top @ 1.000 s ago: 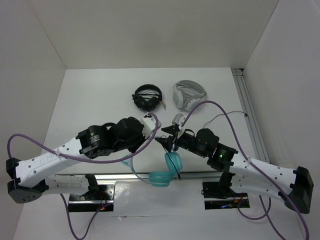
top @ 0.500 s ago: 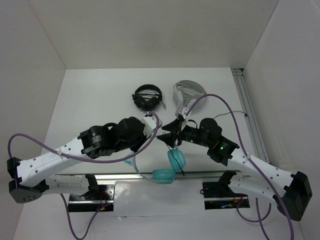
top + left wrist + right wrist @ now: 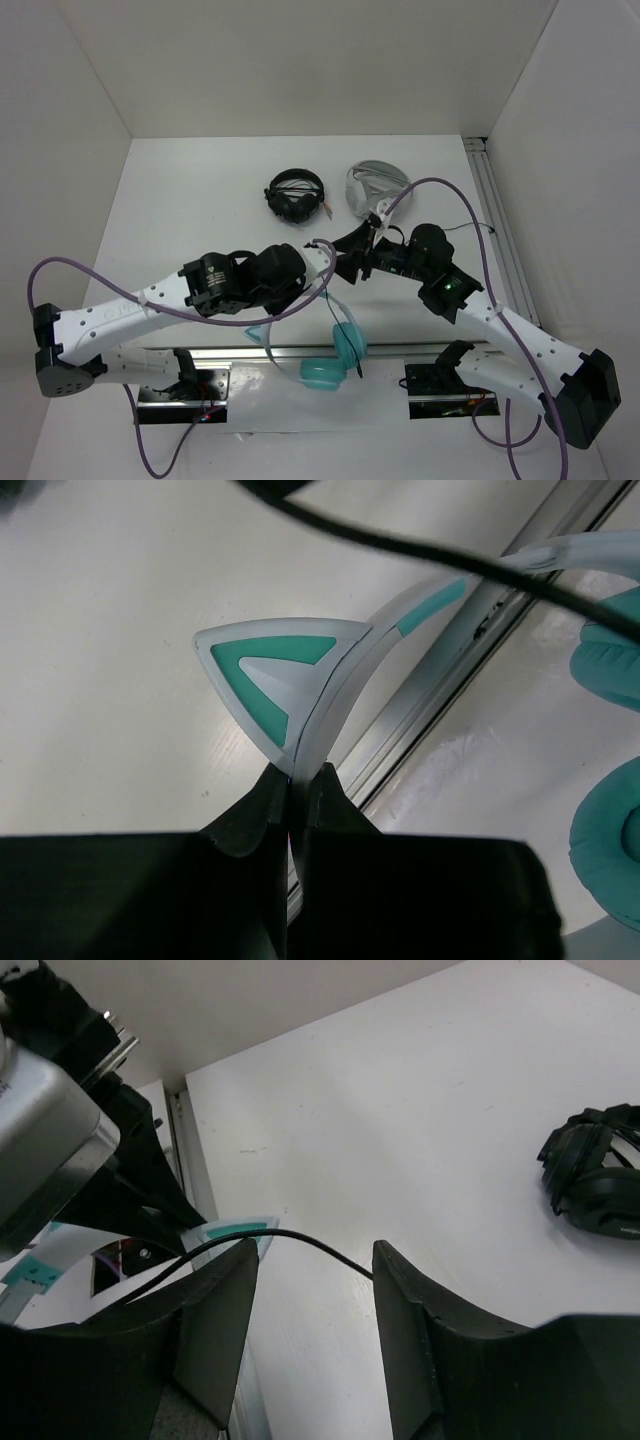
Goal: Wrap the headphones
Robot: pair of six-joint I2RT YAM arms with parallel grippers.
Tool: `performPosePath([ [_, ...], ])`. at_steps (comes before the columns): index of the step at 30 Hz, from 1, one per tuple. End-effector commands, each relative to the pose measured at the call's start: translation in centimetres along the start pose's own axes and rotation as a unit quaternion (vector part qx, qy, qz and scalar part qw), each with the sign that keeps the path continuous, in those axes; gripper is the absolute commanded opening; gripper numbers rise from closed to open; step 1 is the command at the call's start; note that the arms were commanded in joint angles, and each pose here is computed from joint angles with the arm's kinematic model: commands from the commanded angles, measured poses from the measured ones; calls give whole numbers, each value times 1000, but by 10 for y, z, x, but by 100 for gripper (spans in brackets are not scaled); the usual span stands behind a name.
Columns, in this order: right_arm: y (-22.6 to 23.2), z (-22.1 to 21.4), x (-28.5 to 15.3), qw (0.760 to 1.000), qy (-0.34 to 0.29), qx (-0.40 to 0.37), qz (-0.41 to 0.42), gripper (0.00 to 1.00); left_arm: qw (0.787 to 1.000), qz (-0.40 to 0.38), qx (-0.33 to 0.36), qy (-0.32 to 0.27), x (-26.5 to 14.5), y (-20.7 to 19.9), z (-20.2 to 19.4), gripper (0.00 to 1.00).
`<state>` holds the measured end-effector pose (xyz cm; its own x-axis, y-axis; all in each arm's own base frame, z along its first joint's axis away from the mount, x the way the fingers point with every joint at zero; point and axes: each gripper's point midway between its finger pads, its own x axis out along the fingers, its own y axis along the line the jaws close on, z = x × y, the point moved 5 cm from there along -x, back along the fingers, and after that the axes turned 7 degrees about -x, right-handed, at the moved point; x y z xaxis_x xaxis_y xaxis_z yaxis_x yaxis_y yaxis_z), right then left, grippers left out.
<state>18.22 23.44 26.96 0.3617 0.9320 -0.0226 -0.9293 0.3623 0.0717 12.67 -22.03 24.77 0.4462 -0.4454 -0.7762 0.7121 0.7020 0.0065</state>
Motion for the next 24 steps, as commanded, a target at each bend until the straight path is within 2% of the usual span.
performPosePath([
  [1,-7,34,2,998,-54,-29,-15,57,999,-29,-27,-31,-14,-9,15,0],
  [6,-20,18,-3,995,-61,-40,-68,57,998,-43,-33,-36,-20,-11,13,0],
  [12,-25,-18,6,998,-28,-24,-60,57,997,-49,-37,-55,-32,-9,19,0],
  [15,-38,-41,2,995,-3,-16,-102,57,996,-50,-48,-57,-37,-9,19,0],
  [18,-57,-53,-20,985,-25,-1,-168,60,993,-57,-64,-77,-49,-9,25,0],
  [20,-74,-50,-37,974,-60,14,-217,63,991,-62,-79,-88,-56,-9,28,0],
  [22,-78,-51,-51,967,-75,28,-241,63,989,-51,-97,-104,-67,-5,36,0],
  [24,-87,-50,-66,958,-90,34,-270,67,984,-27,-135,-114,-81,2,41,1],
])
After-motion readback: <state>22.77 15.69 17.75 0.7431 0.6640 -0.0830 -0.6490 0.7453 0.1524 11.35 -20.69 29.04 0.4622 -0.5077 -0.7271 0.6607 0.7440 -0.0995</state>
